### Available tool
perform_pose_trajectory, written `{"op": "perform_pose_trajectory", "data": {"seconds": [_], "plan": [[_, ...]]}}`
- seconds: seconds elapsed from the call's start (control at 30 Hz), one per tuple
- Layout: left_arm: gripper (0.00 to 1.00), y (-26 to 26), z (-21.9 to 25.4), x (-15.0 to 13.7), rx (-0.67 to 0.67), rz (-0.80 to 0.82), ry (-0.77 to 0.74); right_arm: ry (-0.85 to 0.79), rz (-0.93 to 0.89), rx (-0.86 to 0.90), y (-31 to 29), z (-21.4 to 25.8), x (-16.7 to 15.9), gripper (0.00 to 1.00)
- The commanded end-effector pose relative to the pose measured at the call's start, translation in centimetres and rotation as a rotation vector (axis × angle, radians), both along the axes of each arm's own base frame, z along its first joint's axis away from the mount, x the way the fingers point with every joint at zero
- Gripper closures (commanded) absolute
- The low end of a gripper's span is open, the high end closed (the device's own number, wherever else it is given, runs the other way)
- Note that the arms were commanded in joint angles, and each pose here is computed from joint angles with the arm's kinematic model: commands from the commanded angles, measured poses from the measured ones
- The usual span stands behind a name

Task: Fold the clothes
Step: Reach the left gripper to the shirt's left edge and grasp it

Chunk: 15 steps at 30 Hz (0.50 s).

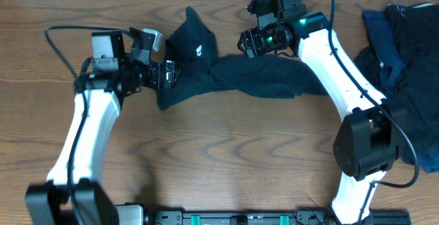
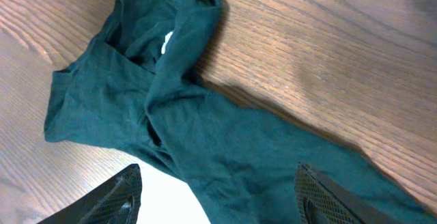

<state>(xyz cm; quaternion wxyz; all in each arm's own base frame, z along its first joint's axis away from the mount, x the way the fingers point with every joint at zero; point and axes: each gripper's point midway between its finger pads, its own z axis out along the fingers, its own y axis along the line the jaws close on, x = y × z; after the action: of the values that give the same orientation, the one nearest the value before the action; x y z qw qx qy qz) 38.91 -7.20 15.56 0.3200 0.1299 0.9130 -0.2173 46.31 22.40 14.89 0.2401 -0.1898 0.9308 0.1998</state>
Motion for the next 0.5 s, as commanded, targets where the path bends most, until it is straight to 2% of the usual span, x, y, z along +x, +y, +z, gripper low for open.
{"op": "perform_pose_trajectory", "data": {"seconds": [0.0, 0.03, 0.07, 0.1, 0.23, 0.3, 0.47], "plan": [[0.02, -0.2, -0.5, 0.9, -0.007, -0.020, -0.009, 0.004, 0.032, -0.006, 0.9, -0.5, -0.4, 0.30], [0.01, -0.2, -0.8, 1.1, -0.002, -0.020, -0.008, 0.004, 0.035, -0.006, 1.0, -0.6, -0.4, 0.30], [0.08, 0.1, -1.2, 1.5, 0.020, -0.020, -0.013, 0.004, 0.037, -0.006, 1.1, -0.6, -0.5, 0.30], [0.22, 0.6, -1.7, 1.8, 0.047, -0.001, -0.011, 0.005, 0.039, -0.006, 1.2, -0.6, -0.5, 0.30], [0.39, 1.8, -3.9, 2.5, 0.105, 0.040, 0.025, 0.004, 0.041, -0.007, 1.3, -0.6, -0.6, 0.30], [0.54, 1.8, -5.1, 2.8, 0.109, 0.042, 0.042, 0.004, 0.041, -0.007, 1.3, -0.6, -0.6, 0.29], [0.56, 1.9, -7.9, 4.2, 0.111, 0.043, 0.056, 0.004, 0.040, -0.007, 1.3, -0.6, -0.6, 0.28]]}}
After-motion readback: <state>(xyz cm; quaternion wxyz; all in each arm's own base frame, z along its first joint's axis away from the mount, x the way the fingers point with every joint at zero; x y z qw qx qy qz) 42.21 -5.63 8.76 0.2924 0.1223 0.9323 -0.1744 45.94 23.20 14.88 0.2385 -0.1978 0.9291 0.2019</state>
